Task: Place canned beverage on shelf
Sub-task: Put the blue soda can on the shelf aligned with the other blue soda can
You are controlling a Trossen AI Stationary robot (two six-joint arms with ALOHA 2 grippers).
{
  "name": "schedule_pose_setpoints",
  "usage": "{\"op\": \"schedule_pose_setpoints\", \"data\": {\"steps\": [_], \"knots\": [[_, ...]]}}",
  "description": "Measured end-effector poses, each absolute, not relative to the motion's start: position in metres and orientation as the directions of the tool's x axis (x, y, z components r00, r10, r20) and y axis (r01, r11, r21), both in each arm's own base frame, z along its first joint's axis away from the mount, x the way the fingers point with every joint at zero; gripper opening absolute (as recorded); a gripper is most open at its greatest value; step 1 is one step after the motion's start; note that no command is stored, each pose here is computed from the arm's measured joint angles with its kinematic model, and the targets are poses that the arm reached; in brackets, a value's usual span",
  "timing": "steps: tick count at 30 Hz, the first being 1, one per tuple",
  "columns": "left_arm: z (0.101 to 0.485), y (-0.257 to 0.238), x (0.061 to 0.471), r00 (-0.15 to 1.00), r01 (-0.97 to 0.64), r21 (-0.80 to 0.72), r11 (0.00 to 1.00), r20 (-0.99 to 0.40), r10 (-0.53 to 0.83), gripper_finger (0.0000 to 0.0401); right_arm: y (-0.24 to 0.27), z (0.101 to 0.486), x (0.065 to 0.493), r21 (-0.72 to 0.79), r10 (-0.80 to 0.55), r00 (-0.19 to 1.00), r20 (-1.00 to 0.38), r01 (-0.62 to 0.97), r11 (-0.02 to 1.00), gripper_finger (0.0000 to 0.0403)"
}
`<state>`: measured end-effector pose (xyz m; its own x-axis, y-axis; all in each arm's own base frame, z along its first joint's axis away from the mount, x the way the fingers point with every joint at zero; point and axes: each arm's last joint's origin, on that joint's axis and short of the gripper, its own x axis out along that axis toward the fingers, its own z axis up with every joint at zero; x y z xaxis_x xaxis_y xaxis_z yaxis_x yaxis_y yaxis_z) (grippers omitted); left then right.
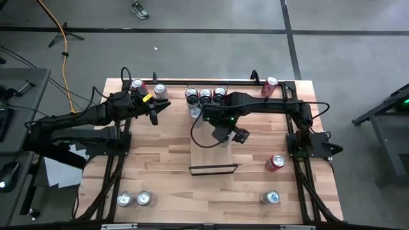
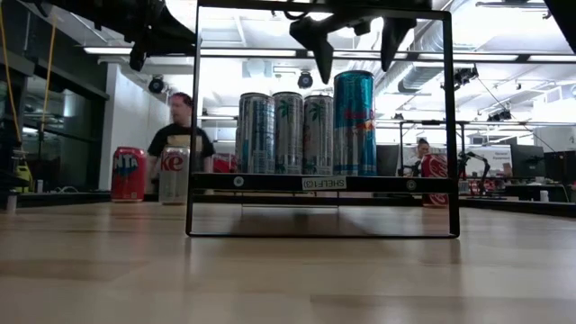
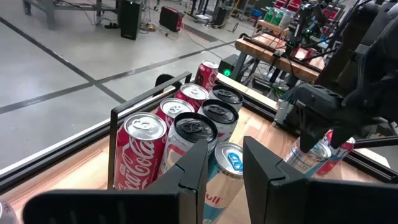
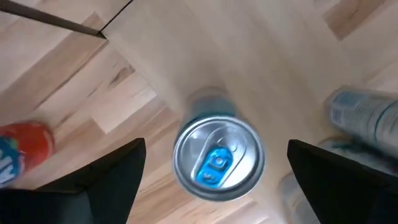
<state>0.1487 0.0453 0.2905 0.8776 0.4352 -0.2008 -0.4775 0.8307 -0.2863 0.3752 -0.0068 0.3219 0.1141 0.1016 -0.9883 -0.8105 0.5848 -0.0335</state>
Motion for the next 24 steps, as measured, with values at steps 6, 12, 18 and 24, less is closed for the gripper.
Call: {"op": "schedule_pose_setpoints", "data": {"steps": [6,12,18,24], "knots": [[0.290,0.045,0.149,0.878,-0.478,-0.286,0.831,-0.202,0.435,0.0053,-0.008,0.313,0.382,-0.033,0.101,0.109,-0.989,-0.825,0.565,0.0378],[0.289,0.045,0.148,0.876,-0.478,-0.283,0.831,-0.212,0.432,0.0053,-0.008,0.306,0.386,-0.034,0.059,0.081,-0.995,-0.826,0.563,0.0378],[0.288,0.045,0.148,0.874,-0.482,-0.280,0.831,-0.224,0.431,0.0053,-0.008,0.305,0.383,-0.028,0.025,0.052,-0.998,-0.813,0.581,0.0363],[0.288,0.045,0.148,0.874,-0.481,-0.274,0.833,-0.224,0.431,0.0053,-0.010,0.305,0.384,-0.018,0.042,0.056,-0.998,-0.785,0.619,0.0337]]}}
